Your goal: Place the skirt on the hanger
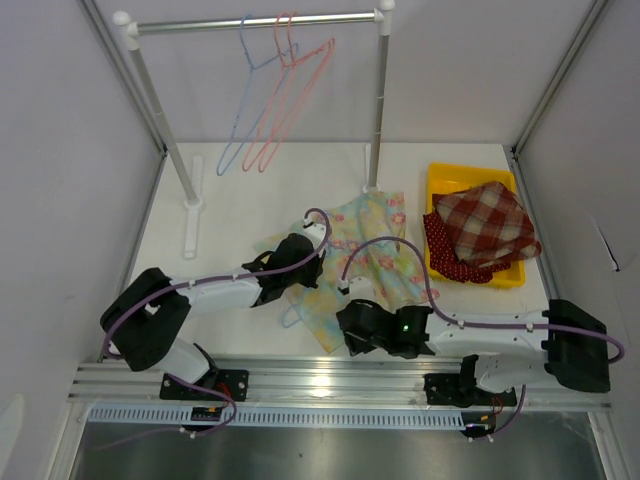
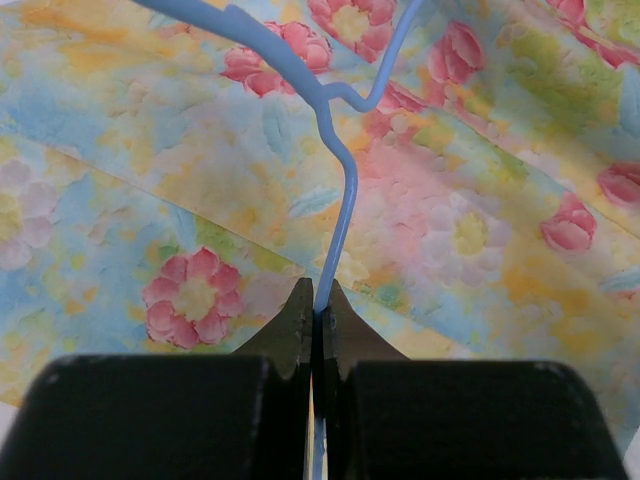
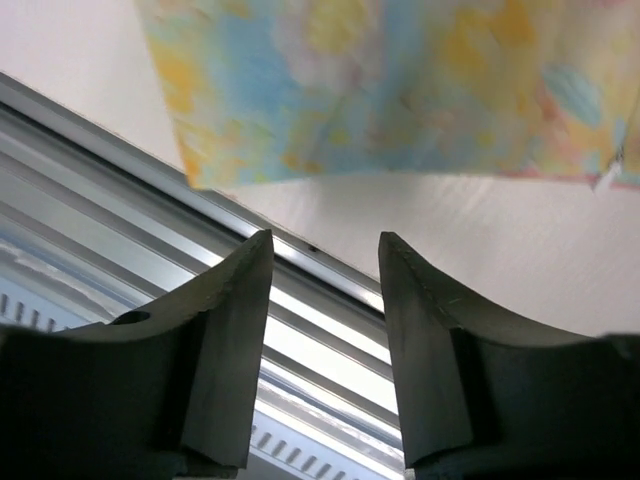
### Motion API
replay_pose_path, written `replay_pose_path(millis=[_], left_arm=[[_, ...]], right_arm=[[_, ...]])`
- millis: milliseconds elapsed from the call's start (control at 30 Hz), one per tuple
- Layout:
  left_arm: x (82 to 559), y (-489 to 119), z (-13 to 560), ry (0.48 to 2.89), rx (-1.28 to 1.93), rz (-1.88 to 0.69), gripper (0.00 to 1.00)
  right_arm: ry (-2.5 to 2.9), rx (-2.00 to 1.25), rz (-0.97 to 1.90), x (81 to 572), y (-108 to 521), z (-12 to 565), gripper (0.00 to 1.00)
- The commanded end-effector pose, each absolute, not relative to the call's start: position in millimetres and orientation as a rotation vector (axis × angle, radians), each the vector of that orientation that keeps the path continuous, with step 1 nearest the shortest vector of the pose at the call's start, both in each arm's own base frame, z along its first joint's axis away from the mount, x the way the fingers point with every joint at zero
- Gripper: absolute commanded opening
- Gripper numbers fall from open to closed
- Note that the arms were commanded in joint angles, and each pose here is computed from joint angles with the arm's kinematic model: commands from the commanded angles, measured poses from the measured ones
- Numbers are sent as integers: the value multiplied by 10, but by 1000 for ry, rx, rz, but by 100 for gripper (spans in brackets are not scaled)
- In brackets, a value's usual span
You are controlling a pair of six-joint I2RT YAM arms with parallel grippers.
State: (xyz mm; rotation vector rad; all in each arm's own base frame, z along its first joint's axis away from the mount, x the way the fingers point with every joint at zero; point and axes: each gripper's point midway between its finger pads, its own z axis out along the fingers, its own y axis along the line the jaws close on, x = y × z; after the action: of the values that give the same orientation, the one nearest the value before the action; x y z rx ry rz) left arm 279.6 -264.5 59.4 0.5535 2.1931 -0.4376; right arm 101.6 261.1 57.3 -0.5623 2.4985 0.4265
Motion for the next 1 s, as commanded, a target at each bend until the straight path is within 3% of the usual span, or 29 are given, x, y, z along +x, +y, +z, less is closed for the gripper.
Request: replay_pose_path(millis=[0, 167, 433, 500, 567, 667, 767, 967], left_arm=[[2941, -2776, 802, 2115, 552, -462, 0], [2970, -2755, 823, 2107, 550, -447, 0], [3028, -2714, 858, 2106, 535, -446, 0], [3047, -2721, 886, 2100, 535, -446, 0], [3069, -2719, 900, 2099, 535, -440, 0], [3097, -2718, 926, 2094, 532, -435, 0], [3128, -2710, 955, 2089, 529, -431, 0], [3169, -2667, 988, 2089, 504, -423, 0]], right_arm=[[2355, -606, 418, 1172, 3035, 897, 54], [2347, -750, 342, 1096, 3353, 694, 62], [2386, -849, 291, 1015, 3543, 255, 63], [2397, -864, 270, 994, 3538, 162, 54], [2401, -875, 278, 947, 3574, 138, 37], [2402, -907, 296, 842, 3642, 131, 24], [2408, -939, 323, 715, 3693, 161, 17], [2438, -967, 391, 462, 3725, 229, 15]])
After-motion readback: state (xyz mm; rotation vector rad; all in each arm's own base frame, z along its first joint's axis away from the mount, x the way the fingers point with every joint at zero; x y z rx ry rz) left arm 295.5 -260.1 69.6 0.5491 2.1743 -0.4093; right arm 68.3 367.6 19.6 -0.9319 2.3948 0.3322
